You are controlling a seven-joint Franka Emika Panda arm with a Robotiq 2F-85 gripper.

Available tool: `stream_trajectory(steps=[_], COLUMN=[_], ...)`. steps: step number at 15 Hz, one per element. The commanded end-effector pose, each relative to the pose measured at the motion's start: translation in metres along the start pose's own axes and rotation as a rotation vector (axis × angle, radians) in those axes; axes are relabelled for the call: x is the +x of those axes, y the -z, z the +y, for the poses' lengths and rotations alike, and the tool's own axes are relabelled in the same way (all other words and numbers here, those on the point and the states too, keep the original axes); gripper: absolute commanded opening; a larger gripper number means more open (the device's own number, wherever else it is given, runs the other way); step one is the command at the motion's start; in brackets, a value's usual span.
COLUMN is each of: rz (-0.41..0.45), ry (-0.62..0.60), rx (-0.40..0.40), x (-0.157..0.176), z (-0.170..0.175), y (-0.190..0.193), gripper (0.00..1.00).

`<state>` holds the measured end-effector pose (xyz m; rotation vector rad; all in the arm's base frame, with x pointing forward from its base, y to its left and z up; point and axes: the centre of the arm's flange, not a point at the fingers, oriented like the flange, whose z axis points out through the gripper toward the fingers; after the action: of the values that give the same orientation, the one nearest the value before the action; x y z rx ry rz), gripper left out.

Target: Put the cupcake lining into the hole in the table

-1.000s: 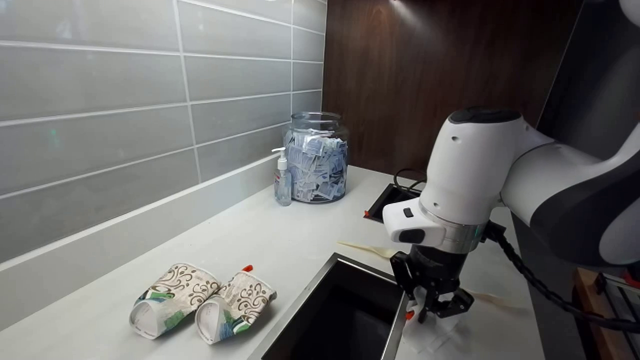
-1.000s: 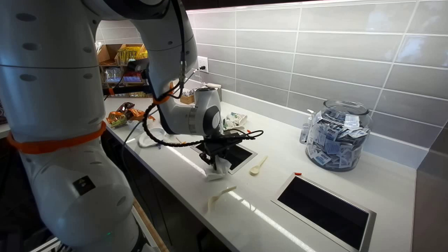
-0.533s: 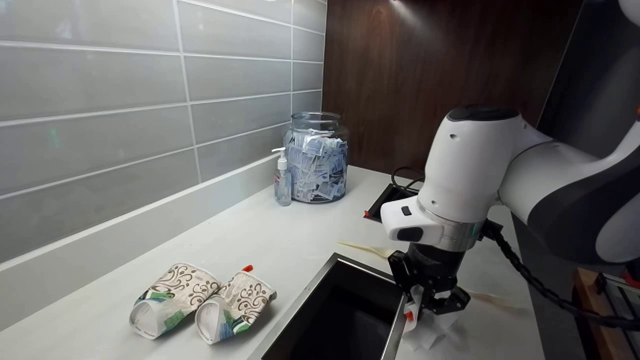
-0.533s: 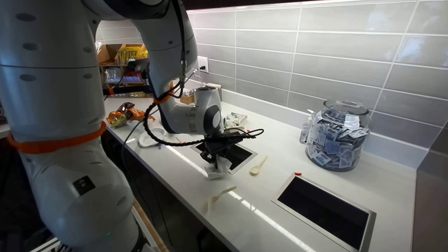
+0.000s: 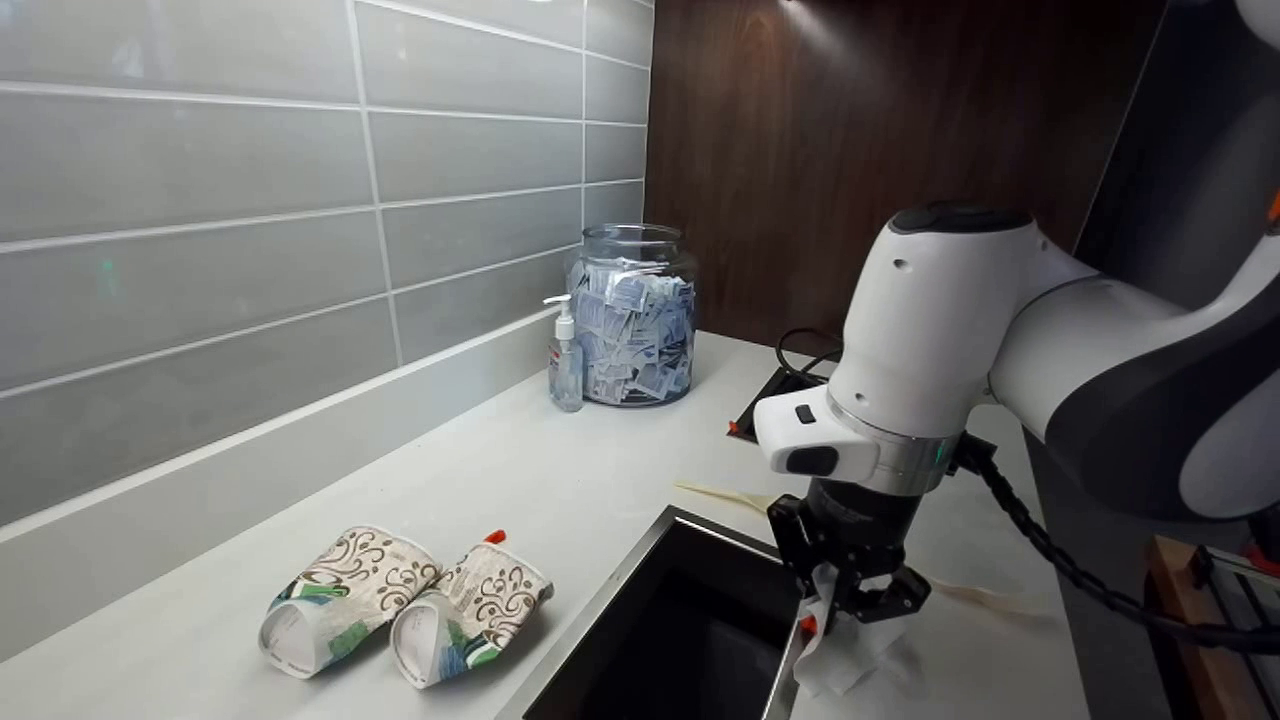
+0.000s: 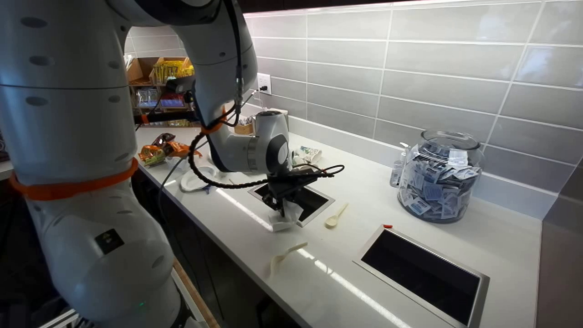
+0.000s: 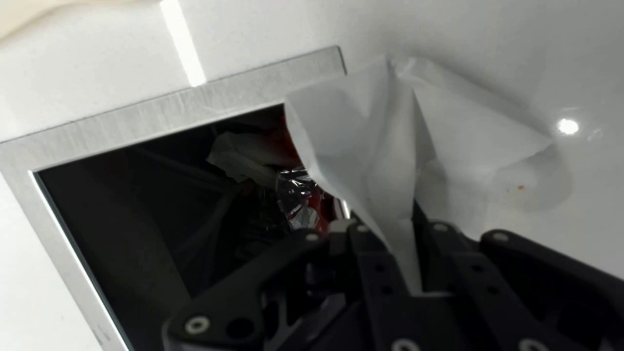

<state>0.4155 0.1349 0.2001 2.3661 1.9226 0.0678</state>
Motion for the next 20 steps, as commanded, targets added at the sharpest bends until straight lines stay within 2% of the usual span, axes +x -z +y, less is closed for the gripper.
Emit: stream_trajectory(steps=[1,18,19,20], rz=[0.012,0.072,0.073,0.074], ry=[0.015,0.085,0.087,0.088], rx=[-0.015,-0.116,-0.118,-0.121], x=[0.000,0.035,0.037,0.038], z=[0.007,0.069,0.071,0.072], y=[0.006,0.035,0.035,0.035], gripper=[0.16,0.19,0.29,0.44])
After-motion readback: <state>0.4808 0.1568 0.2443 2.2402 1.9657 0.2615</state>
